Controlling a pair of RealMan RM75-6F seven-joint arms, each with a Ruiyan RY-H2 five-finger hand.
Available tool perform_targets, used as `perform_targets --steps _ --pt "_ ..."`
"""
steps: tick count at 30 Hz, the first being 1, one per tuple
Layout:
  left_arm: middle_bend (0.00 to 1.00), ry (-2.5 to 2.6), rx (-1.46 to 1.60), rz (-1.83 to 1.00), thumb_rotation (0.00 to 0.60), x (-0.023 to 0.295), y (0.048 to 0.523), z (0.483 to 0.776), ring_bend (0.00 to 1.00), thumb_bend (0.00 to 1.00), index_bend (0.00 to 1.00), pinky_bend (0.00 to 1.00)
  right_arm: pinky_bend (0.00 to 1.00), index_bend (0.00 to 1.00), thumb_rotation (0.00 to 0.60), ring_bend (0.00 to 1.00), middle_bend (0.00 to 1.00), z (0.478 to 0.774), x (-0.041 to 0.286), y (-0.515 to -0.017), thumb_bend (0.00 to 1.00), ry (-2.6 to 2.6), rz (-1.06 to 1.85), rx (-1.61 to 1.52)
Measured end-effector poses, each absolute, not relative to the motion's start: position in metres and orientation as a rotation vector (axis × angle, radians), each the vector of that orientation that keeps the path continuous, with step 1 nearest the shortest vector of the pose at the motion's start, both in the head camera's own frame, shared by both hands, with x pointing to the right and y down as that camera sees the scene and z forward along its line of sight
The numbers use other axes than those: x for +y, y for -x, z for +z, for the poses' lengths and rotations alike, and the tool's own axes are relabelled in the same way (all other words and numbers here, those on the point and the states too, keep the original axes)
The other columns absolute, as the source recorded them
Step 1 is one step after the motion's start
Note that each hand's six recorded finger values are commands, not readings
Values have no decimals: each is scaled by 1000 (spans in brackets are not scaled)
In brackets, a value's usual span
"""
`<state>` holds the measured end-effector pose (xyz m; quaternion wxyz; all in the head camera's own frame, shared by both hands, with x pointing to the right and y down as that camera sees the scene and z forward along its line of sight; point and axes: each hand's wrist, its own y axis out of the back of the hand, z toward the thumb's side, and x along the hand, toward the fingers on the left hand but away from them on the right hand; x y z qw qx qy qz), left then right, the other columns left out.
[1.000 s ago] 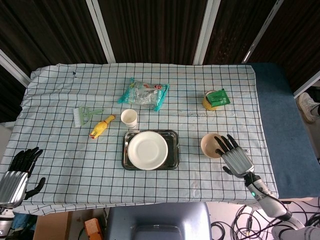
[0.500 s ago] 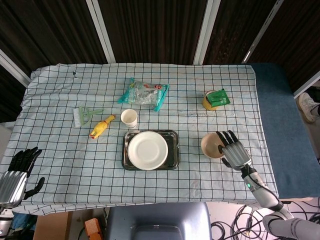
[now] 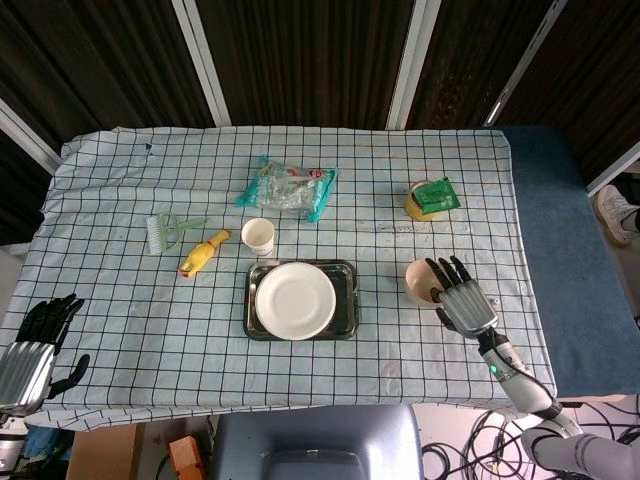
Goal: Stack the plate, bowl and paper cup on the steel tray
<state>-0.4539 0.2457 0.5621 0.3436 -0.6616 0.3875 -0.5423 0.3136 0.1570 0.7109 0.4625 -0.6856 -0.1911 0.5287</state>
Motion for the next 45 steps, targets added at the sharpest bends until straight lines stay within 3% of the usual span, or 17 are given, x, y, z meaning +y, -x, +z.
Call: perform_targets --steps 8,20,30,45 --pt "30 1724 998 -1408 600 246 452 563 28 400 0 48 0 633 600 0 0 693 142 -287 408 1682 1205 -508" --pt "30 1723 998 -1402 600 247 451 562 28 400 0 48 0 633 600 0 14 673 121 -175 406 1650 959 -464" --pt "30 1719 1007 -1391 600 249 452 558 29 400 0 48 0 640 600 0 22 688 133 -99 407 1682 881 -436" --pt "30 1721 1010 -1383 600 250 452 556 28 400 0 48 0 624 600 0 24 722 152 -59 406 1690 894 -357"
